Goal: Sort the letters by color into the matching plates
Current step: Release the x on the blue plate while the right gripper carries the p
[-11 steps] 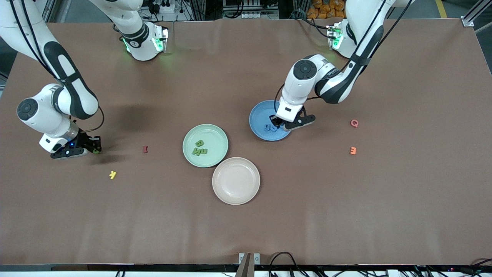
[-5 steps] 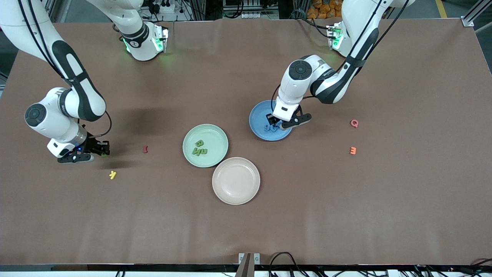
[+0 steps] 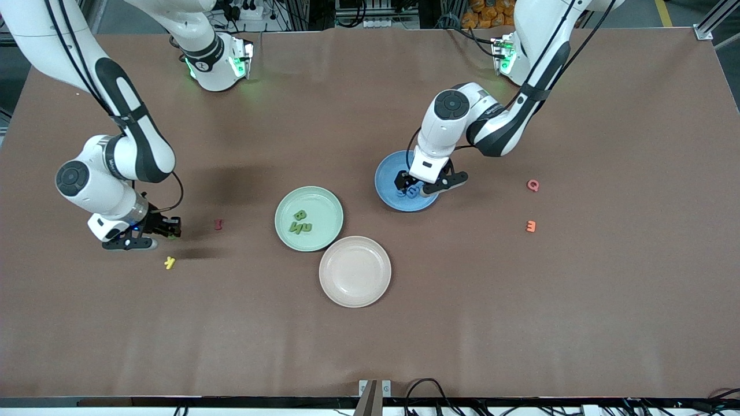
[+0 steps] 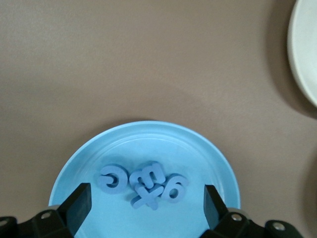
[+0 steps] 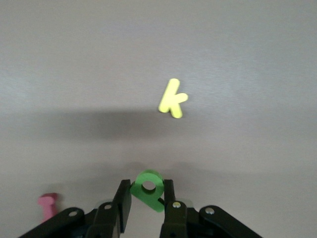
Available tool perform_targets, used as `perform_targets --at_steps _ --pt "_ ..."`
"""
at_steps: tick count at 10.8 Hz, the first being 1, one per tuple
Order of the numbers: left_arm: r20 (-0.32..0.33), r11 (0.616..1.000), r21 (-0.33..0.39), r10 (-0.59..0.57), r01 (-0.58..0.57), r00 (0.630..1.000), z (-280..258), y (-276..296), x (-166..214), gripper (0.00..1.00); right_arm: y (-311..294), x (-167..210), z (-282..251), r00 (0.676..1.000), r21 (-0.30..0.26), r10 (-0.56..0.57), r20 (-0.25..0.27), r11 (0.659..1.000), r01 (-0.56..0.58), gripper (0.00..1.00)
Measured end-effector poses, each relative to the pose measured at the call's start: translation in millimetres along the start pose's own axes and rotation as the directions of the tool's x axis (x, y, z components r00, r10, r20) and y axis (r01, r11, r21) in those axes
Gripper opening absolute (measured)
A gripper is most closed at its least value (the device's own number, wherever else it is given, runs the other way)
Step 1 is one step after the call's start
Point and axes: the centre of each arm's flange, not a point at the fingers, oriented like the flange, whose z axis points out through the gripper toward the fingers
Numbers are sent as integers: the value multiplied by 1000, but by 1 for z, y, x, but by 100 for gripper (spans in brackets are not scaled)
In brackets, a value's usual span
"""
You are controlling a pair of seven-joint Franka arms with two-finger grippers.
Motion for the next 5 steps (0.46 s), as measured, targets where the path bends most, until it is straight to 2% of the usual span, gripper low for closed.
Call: perform_targets --at_steps 2,4,5 --pt "-3 1000 27 9 -9 1000 -8 5 12 100 -26 2 0 1000 8 22 2 1000 -22 31" --pt "-4 994 84 67 -67 998 -28 11 42 100 -51 2 1 999 14 44 6 999 -44 31" --pt "-10 993 89 84 -83 996 -38 12 56 100 -67 2 1 998 18 59 7 998 -59 31"
